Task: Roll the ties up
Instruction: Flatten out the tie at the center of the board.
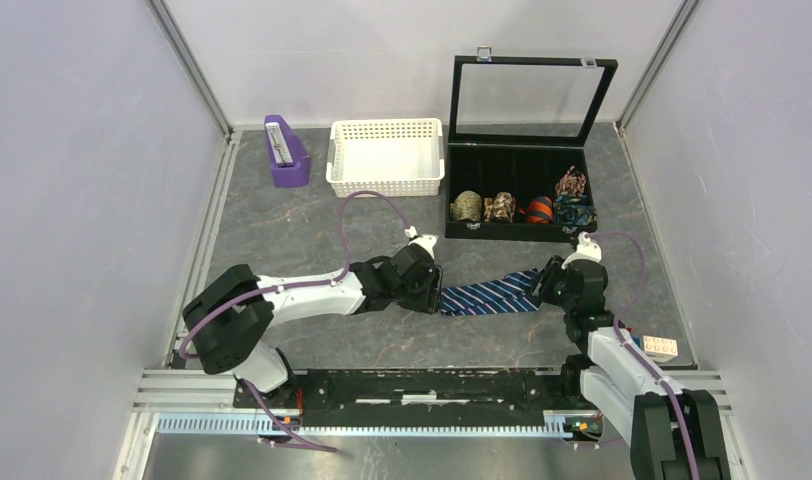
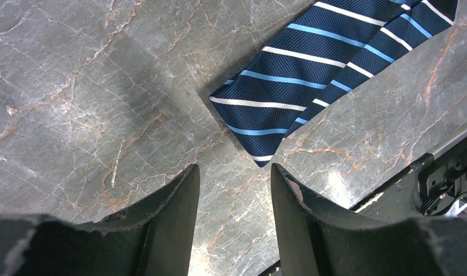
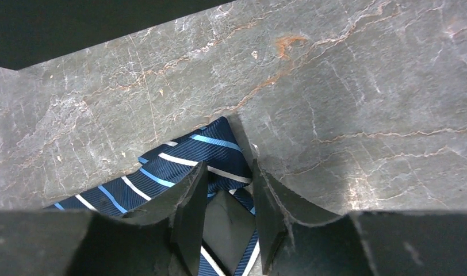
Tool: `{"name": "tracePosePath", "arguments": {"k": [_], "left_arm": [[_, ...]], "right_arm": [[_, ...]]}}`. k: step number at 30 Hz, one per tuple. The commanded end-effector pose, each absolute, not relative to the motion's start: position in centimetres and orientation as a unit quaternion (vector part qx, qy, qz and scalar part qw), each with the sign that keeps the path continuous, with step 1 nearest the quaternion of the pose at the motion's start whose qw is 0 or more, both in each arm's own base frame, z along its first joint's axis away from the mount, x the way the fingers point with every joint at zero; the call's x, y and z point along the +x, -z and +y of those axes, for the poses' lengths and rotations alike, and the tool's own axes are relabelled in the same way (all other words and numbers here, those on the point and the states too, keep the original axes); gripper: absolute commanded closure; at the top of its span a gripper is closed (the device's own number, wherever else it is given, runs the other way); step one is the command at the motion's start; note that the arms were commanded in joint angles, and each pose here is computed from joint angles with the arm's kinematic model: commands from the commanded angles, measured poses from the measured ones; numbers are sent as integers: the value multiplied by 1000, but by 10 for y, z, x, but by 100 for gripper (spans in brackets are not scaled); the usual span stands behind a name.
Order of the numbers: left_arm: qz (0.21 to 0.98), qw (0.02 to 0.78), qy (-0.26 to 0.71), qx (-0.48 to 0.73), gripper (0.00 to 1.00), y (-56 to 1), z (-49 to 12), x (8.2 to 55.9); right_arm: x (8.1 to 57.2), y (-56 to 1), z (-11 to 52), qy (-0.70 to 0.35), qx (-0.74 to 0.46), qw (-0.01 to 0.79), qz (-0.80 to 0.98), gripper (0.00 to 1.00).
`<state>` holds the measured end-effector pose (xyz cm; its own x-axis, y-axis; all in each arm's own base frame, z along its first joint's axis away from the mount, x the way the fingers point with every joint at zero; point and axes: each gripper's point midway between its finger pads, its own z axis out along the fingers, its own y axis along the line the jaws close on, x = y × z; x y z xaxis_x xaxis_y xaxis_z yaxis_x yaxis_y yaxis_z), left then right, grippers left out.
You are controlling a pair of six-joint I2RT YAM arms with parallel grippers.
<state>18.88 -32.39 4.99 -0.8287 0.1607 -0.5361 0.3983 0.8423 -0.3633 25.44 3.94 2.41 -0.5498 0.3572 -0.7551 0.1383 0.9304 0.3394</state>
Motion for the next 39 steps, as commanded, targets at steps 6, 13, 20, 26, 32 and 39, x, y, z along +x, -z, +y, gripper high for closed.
{"name": "tracePosePath", "arguments": {"k": [6,13,20,26,32,39], "left_arm": [[923,256,251,137,45,-58,-328,188],[923,264,247,135,46,-66,-322,188],[913,308,232,135,46,-104,-297,190],[904,353,207,125,44,-136,-263,191],[894,399,179,98,41,-170,-223,190],[882,439,157,73,39,-200,-178,182]], "right_arm": [[256,-24,52,-160,126,460,864,78],[262,-36,48,-149,117,465,865,100],[277,-98,45,-136,96,492,855,100],[281,-153,56,-149,75,515,841,100],[279,-206,93,-193,55,540,818,100],[268,-243,173,-284,31,536,795,100]]}}
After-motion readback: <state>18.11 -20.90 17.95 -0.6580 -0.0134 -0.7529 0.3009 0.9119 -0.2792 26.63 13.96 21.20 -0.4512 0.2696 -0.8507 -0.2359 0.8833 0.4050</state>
